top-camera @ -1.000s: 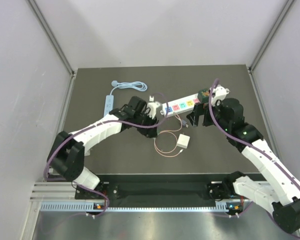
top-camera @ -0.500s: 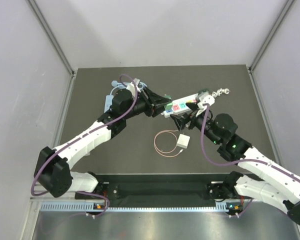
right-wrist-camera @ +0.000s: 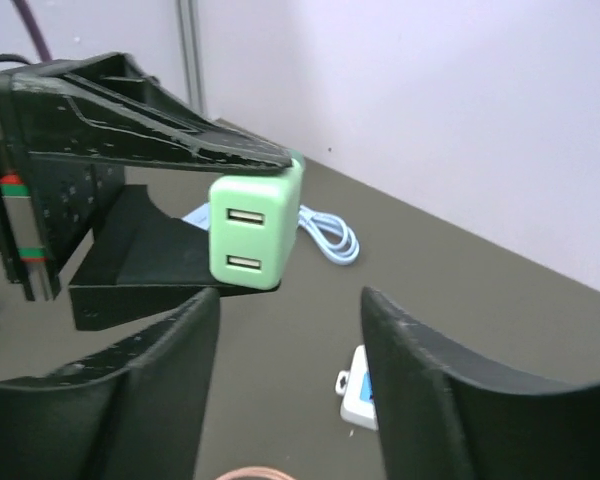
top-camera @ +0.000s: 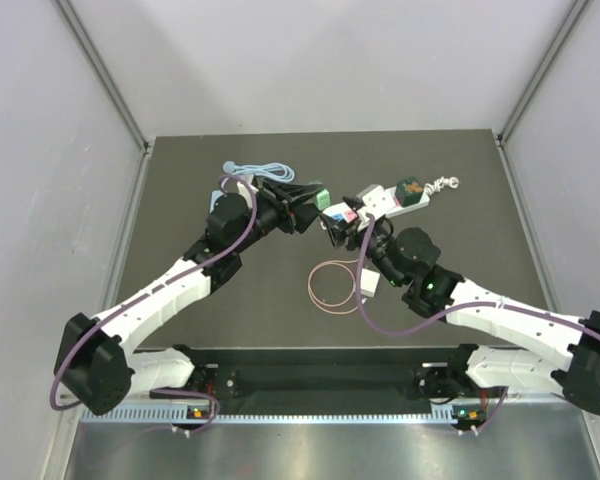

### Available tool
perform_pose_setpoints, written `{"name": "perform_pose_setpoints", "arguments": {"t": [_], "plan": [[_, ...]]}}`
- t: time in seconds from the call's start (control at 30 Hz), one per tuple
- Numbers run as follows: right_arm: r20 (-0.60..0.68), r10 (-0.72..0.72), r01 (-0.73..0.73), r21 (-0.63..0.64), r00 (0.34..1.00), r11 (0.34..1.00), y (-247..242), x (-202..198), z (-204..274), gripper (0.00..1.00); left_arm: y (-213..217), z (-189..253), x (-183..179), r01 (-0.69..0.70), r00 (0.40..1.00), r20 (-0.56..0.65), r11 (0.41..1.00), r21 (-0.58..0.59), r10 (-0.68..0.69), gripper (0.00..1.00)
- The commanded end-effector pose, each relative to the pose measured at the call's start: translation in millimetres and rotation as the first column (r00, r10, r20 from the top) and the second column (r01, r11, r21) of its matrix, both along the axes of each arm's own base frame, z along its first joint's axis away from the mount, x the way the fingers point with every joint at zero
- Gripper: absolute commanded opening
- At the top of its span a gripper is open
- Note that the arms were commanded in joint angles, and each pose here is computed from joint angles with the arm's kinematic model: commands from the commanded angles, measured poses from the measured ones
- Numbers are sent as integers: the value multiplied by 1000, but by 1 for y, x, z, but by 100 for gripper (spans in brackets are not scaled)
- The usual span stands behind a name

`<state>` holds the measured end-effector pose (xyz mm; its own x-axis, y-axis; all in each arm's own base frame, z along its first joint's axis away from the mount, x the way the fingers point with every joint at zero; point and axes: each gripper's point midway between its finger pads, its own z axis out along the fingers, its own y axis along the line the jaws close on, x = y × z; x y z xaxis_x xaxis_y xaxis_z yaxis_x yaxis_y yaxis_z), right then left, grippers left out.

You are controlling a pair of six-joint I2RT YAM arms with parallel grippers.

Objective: Insert the plug

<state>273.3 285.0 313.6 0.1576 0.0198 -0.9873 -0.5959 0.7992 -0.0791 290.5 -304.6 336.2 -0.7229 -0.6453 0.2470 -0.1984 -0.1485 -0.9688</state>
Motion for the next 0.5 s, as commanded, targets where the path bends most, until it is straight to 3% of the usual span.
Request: {"name": "perform_pose_setpoints", "arguments": {"t": [0.0,0.13,0.33,0.43,0.47], "plan": [[89,-39,29,108,995,994,1,5,52,56,5,26,-13,9,999,38,997,-72,-7,0],[82,-13,5,92,997,996,12,7,49,51,8,26,-15,11,999,46,996,-90,-6,0],[65,39,-46,103,997,994,22,2,47,61,7,24,-13,13,998,56,996,-92,-8,0],[62,55,-61,99,997,993,22,-1,48,47,6,25,-13,19,998,69,996,-87,-13,0],[60,63,-69,96,996,993,23,-3,48,47,6,25,-13,22,997,75,996,-84,-16,0]]}}
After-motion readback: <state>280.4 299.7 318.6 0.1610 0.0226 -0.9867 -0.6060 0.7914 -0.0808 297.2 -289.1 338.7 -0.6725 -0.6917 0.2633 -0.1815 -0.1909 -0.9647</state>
